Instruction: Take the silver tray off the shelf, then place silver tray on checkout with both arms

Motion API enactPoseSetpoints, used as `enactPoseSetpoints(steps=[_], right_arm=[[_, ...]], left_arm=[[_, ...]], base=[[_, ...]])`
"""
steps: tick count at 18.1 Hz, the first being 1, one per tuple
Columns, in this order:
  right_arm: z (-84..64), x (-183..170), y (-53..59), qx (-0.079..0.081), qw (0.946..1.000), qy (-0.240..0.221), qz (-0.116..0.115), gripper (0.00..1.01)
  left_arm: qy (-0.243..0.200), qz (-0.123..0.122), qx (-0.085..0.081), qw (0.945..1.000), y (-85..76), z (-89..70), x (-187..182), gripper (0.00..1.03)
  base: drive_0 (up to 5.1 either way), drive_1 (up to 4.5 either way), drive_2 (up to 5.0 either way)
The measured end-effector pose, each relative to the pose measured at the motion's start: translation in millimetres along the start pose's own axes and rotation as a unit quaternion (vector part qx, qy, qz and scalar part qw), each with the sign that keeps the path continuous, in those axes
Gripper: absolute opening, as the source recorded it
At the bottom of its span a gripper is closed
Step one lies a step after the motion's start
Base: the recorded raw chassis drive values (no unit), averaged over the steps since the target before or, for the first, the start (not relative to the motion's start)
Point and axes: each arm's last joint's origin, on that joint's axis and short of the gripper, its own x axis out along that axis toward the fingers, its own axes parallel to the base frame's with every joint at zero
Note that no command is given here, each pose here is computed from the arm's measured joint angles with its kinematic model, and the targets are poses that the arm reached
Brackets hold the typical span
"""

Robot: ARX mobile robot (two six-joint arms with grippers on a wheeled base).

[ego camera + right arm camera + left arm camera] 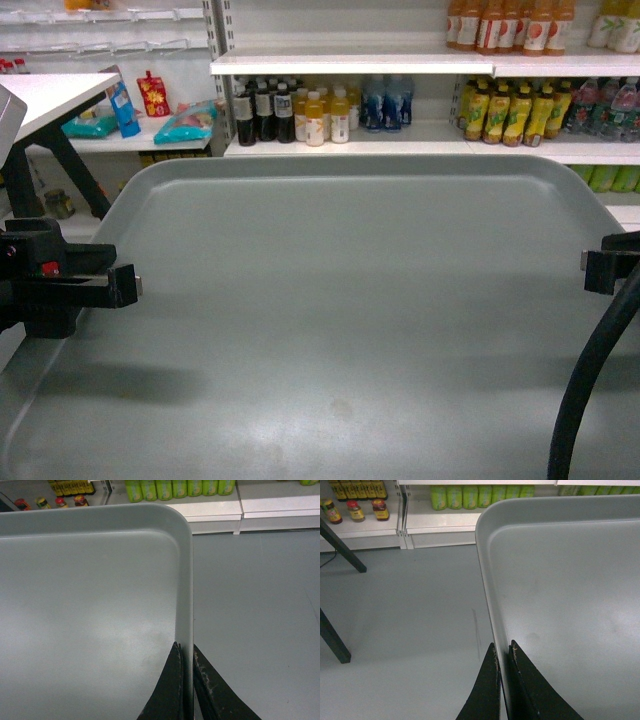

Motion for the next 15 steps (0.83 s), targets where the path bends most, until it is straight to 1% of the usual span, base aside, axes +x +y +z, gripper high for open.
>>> enactPoseSetpoints(steps=[2, 4, 12, 15], right_arm=[[-1.1, 0.1, -0.3, 0.0, 1.0, 0.006, -0.002, 0.03], [0.4, 0.2, 0.0, 0.0, 1.0, 0.0, 0.0, 0.03], [0.2, 0.0, 0.0, 0.0, 1.0, 0.001, 0.0, 0.03], [0.2, 0.0, 0.0, 0.0, 1.0, 0.001, 0.0, 0.03]], left_arm=[[0.004, 0.002, 0.0, 1.0, 0.2, -1.0, 0.0, 0.03], [-0.001, 0.001, 0.0, 1.0, 0.0, 0.2, 0.0, 0.03], [0.001, 0.001, 0.0, 1.0, 0.1, 0.0, -0.3, 0.03], [0.001, 0.001, 0.0, 1.0, 0.1, -0.1, -0.3, 0.03]], base=[[0.1, -4.09, 4.3], [0.1, -4.09, 4.3], [0.1, -4.09, 4.3], [0.0, 0.0, 0.0]])
